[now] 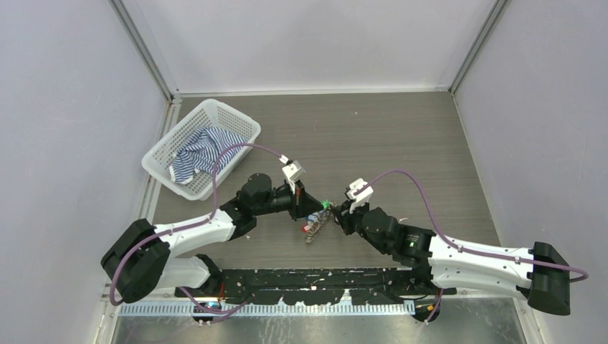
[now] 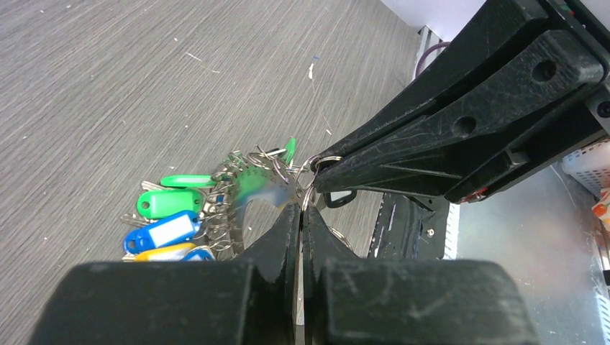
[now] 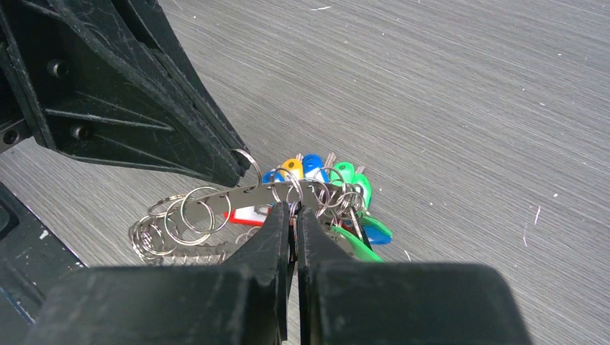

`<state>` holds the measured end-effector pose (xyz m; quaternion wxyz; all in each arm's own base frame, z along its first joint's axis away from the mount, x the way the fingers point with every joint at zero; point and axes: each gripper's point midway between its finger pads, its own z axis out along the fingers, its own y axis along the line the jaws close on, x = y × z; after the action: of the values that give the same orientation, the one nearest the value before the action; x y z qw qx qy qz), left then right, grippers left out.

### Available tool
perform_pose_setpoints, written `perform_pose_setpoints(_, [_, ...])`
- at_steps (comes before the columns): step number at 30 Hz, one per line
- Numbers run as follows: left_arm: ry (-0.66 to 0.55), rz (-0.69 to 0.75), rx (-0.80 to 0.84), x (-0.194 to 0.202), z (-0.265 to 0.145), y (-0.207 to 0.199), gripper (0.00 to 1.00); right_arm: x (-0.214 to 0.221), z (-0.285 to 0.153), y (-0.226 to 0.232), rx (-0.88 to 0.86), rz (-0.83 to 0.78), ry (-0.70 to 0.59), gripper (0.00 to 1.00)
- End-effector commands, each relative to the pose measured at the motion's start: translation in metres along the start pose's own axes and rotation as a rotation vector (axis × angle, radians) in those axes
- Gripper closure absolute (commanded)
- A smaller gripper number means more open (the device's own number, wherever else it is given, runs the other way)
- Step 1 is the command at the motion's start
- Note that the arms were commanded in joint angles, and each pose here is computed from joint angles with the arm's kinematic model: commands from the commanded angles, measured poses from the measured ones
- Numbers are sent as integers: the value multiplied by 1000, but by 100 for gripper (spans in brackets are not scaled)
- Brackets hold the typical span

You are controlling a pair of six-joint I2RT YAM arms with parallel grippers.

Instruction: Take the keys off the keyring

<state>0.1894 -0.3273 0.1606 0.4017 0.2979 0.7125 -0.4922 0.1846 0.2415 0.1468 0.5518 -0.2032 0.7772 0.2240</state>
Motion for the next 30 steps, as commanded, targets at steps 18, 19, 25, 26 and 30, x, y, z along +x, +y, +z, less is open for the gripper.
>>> perform_pose_setpoints(18, [-224,268,57,-23,-27,-19,100,-48,-7,-2,26,54,-99,99])
perform_pose_setpoints(19, [-218,289,55,-21,-28,-20,100,-50,-7,-1,23,48,-102,99])
perform_pose_setpoints(25, [-172,390,21,-9,-28,-20,99,-61,0,4,6,6,-118,99])
perform_pose_setpoints(26, [-171,401,24,-8,-28,-22,99,-63,1,5,2,2,-123,99])
perform_pose_setpoints(30, [-187,429,-9,-11,-29,-22,100,-66,4,8,-18,-12,-136,99])
